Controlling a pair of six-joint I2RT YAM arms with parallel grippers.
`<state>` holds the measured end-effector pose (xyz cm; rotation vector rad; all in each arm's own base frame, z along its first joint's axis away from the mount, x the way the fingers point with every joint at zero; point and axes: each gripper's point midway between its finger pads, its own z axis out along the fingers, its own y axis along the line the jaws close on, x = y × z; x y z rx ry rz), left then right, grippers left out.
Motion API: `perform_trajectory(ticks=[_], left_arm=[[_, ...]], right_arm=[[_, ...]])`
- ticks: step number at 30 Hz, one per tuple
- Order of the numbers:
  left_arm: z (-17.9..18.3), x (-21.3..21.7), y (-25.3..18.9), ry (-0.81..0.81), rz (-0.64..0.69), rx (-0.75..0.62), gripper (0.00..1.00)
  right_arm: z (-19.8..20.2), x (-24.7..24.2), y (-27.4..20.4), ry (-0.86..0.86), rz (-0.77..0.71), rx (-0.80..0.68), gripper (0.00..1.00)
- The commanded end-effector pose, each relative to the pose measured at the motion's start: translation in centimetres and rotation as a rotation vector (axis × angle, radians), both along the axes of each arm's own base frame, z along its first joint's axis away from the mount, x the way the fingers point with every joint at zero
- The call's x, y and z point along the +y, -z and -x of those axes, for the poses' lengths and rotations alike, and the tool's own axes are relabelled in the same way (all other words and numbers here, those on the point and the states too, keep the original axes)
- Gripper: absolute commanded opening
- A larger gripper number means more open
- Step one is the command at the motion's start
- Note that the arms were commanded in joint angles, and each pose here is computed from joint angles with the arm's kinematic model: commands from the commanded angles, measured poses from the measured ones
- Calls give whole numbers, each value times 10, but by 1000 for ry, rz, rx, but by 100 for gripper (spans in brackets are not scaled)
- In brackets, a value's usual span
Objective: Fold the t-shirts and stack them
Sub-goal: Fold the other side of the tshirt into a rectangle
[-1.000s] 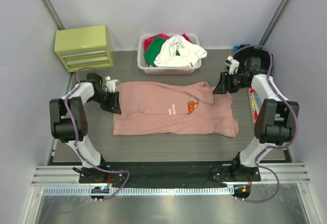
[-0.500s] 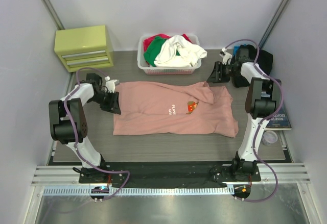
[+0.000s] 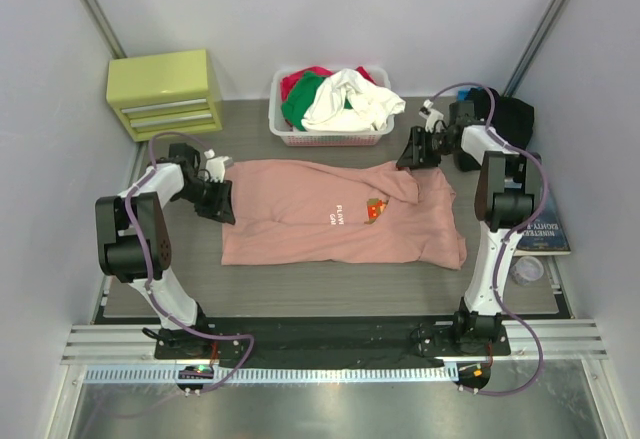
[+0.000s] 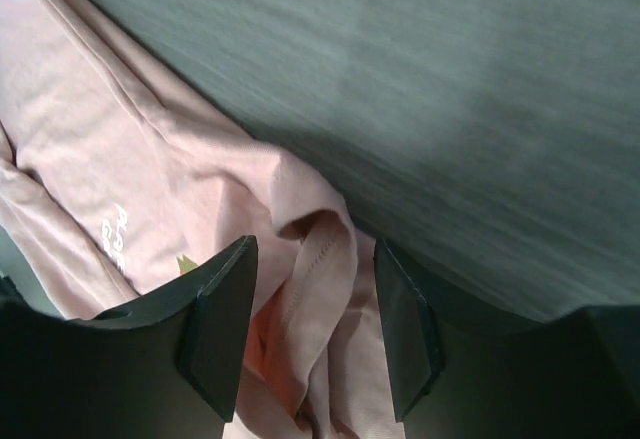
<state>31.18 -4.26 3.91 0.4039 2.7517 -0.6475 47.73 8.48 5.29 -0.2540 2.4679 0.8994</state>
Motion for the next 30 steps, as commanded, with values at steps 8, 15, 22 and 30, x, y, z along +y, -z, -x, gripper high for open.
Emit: perform_trajectory(ticks=[8,15,22,30], left_arm=[[-6,1,-3,10,-9,-39,39],[-2,-1,1,7,2,-34,39],[-1,1,0,12,-11,-42,39],[2,2,1,25,-22,-41,39]], right_arm=[[24,13,-20,-49,26,-60,1],[38,27,-63,-95,38,-165,1],[73,55,-104,-182,-12,-200,1],[120,50,-91,-218,24,-174,40]])
